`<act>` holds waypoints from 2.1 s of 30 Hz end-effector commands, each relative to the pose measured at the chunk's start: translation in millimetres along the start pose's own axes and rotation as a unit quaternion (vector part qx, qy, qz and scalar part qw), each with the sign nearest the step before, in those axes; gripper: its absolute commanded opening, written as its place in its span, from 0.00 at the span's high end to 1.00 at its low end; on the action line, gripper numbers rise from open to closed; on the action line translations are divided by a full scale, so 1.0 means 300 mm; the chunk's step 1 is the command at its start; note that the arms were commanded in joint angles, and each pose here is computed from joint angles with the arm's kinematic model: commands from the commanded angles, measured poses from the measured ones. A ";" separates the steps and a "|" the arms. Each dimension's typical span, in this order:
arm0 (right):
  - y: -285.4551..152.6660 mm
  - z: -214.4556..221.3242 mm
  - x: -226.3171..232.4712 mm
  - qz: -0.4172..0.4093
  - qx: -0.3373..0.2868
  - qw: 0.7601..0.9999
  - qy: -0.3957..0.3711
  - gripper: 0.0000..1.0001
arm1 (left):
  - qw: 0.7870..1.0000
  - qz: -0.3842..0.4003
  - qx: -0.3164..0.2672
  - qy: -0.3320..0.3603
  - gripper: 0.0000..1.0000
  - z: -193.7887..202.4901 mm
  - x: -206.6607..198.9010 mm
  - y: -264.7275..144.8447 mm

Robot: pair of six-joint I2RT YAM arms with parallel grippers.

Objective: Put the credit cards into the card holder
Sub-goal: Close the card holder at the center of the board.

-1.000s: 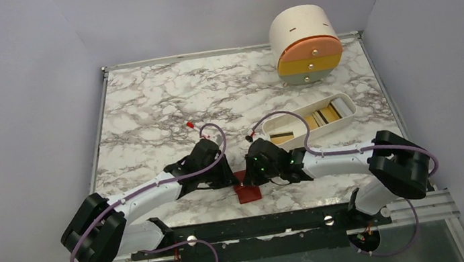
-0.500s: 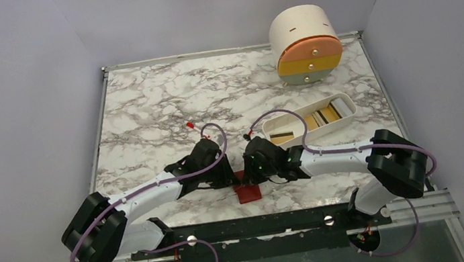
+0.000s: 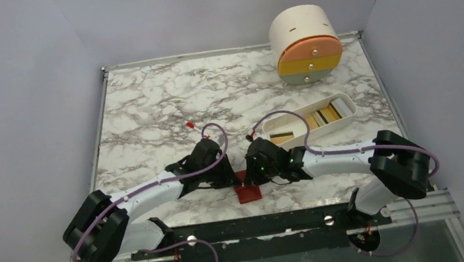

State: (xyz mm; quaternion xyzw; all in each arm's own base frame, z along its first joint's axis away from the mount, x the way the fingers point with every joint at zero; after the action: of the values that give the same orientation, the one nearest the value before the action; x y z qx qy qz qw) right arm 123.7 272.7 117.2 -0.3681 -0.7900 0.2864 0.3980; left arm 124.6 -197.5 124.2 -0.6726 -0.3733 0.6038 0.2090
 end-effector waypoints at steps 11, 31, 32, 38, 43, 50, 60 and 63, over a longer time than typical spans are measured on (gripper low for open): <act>0.012 0.026 -0.015 0.006 0.008 1.000 0.003 0.99 | 1.000 0.017 0.021 0.000 0.87 0.014 0.010 0.030; 0.051 0.025 -0.011 0.013 0.021 1.000 -0.003 0.99 | 0.999 -0.027 0.018 0.009 0.90 0.022 0.060 0.057; 0.053 0.025 -0.011 0.014 0.022 1.000 -0.002 0.99 | 0.999 -0.032 0.018 0.009 0.90 0.022 0.064 0.058; 0.068 0.036 -0.020 0.024 0.034 0.999 -0.004 0.99 | 0.998 -0.063 0.015 0.010 0.92 0.021 0.078 0.062; 0.083 0.051 -0.030 0.030 0.048 0.998 -0.004 0.99 | 0.996 -0.091 0.020 0.003 0.93 0.024 0.098 0.072; 0.100 0.086 -0.066 0.056 0.066 0.996 -0.006 0.99 | 0.992 -0.122 0.024 -0.004 0.94 0.032 0.130 0.088; 0.038 0.023 -0.029 0.038 0.014 0.999 -0.012 0.95 | 0.997 -0.074 0.003 0.000 0.90 0.006 0.057 0.046; -0.018 -0.030 0.003 0.032 -0.018 0.999 -0.013 0.85 | 0.998 -0.054 -0.022 0.012 0.83 -0.022 0.003 0.004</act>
State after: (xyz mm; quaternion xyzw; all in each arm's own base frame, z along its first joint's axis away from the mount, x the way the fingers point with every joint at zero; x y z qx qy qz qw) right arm 126.8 277.2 111.8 -0.3677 -0.7862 0.2953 0.3993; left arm 128.8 -202.3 112.6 -0.6590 -0.3824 0.6049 0.2316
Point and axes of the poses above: each gripper's point midway between its finger pads, its own y axis out along the fingers, its own x axis along the line the jaws close on, z = x × y, the point moved 10 cm from there along -y, back along the fingers, and after that the axes turned 7 degrees about -y, right-handed, at the moved point
